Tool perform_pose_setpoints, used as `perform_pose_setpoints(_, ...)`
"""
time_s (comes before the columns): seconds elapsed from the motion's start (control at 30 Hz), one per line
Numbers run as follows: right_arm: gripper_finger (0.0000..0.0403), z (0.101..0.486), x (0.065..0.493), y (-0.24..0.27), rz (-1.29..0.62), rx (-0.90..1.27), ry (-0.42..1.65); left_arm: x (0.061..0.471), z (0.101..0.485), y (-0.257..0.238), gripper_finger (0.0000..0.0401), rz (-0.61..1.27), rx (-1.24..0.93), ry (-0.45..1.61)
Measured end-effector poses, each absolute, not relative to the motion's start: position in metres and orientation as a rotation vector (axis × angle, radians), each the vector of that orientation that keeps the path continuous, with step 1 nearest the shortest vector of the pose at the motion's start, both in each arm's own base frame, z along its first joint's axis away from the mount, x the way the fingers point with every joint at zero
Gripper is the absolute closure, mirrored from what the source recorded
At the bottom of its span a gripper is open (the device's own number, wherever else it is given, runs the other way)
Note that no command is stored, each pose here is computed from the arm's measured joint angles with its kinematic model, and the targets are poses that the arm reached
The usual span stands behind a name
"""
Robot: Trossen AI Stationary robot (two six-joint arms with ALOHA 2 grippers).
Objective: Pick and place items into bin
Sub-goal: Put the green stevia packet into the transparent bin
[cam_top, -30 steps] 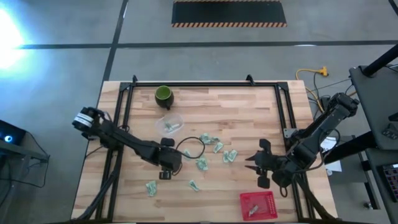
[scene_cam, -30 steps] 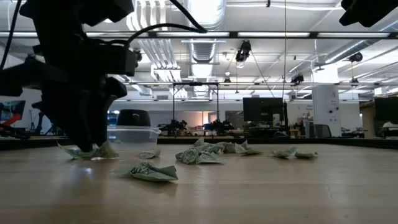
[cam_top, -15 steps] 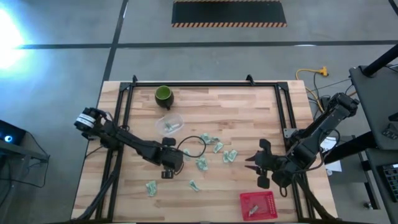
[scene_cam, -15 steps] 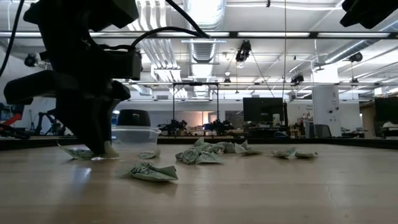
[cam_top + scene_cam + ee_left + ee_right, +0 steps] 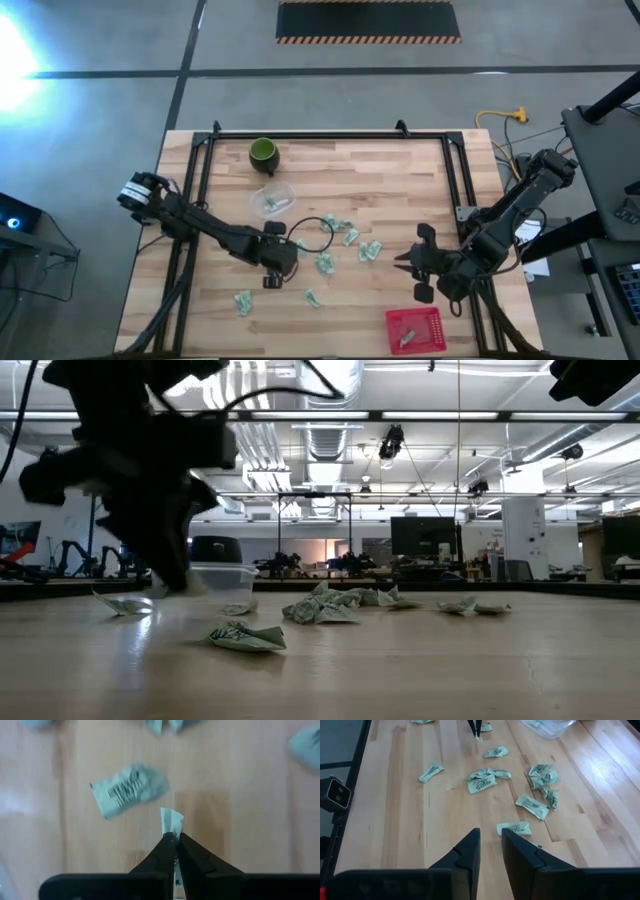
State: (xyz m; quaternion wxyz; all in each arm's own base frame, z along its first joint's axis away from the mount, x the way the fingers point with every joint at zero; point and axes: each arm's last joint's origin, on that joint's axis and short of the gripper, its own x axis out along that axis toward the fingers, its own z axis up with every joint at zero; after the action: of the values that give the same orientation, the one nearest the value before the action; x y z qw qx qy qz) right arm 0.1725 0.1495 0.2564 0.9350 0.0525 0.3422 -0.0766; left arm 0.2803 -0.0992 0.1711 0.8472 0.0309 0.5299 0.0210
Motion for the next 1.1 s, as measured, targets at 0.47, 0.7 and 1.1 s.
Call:
perform_pose_setpoints(0.47,0.034,0.255,0.172,0.149,-0.169,0.095,0.696,0.249,0.24,-0.051,0.0401,0.405,0.182,0.938)
perform_pose_setpoints(0.7,0.034,0.255,0.173,0.148,-0.198,0.093,0.665,0.227,0.231,-0.009,0.0401,0.555,0.144,1.003)
perform_pose_setpoints(1.1,0.0342,0.254,0.173,0.148,-0.21,0.093,0.656,0.225,0.215,0.025,0.0385,0.586,0.113,1.086)
